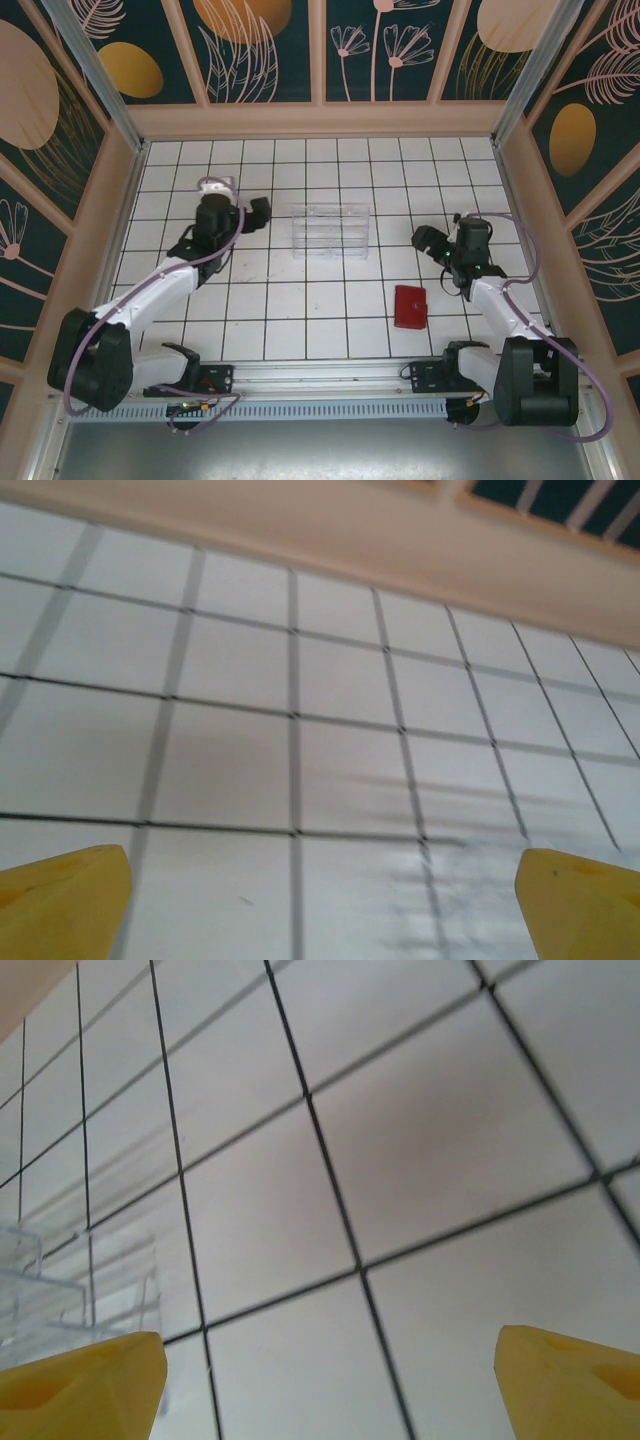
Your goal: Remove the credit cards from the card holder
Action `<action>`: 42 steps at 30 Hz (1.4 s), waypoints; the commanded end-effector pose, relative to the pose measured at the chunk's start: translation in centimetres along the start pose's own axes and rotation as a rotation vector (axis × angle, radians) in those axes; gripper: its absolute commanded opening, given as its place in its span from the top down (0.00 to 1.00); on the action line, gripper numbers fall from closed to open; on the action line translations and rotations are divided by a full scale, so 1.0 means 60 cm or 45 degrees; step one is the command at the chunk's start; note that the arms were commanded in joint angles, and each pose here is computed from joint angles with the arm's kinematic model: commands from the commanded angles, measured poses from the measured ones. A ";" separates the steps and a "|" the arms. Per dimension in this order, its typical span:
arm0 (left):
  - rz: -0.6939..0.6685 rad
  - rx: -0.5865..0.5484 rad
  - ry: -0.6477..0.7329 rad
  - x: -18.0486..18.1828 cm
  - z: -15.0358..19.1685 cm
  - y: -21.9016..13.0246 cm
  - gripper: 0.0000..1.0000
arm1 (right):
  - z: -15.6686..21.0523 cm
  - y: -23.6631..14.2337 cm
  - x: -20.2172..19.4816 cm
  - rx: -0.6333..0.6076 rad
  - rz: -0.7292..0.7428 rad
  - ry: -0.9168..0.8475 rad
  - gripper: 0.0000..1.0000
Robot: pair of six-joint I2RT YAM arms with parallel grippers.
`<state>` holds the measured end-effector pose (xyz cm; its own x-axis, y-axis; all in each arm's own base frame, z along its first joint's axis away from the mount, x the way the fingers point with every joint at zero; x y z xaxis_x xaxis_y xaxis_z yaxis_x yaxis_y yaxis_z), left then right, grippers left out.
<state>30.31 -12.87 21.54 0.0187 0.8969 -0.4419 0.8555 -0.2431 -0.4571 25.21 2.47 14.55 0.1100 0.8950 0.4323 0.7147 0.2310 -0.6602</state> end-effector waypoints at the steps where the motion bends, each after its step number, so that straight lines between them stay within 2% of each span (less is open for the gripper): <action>1: 0.050 0.194 -0.044 -0.050 0.042 0.001 0.02 | 0.036 -0.012 0.010 0.177 -0.041 0.129 0.14; 8: 0.233 0.473 -0.103 -0.164 0.130 0.010 0.02 | 0.086 -0.026 -0.005 0.337 0.052 0.282 0.11; 17: 0.406 0.843 -0.193 -0.253 0.260 0.020 0.04 | 0.135 -0.031 -0.018 0.371 0.234 0.329 0.15; 22: 0.488 0.909 -0.179 -0.291 0.274 0.010 0.05 | 0.162 -0.038 -0.016 0.410 0.344 0.298 0.13; 25: 0.505 0.997 -0.185 -0.295 0.299 0.021 0.06 | 0.173 -0.043 -0.019 0.424 0.413 0.314 0.12; 27: 0.532 1.067 -0.188 -0.298 0.313 0.023 0.07 | 0.177 -0.044 -0.013 0.440 0.389 0.309 0.12; 35: 0.567 1.173 -0.215 -0.283 0.343 0.015 0.14 | 0.199 -0.032 0.031 0.576 0.167 0.323 0.19; 42: 0.552 1.260 -0.222 -0.255 0.368 0.006 0.25 | 0.212 -0.010 0.072 0.633 0.036 0.338 0.30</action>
<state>19.80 -35.01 11.75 0.0831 0.6282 -0.7736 0.0473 -0.7779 -0.6266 16.43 8.79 9.44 0.3597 0.8444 0.3970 0.3417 0.2767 -0.8981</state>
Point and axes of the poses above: each hand's point on the last joint's axis, 136 mm out from that joint toward the fingers, its own y axis out along the fingers, its own x axis along the line the jaws close on, z = x × y, the point moved 8 cm from there along -y, back along the fingers, and after that the axes turned 7 degrees about -y, right-handed, at the moved point
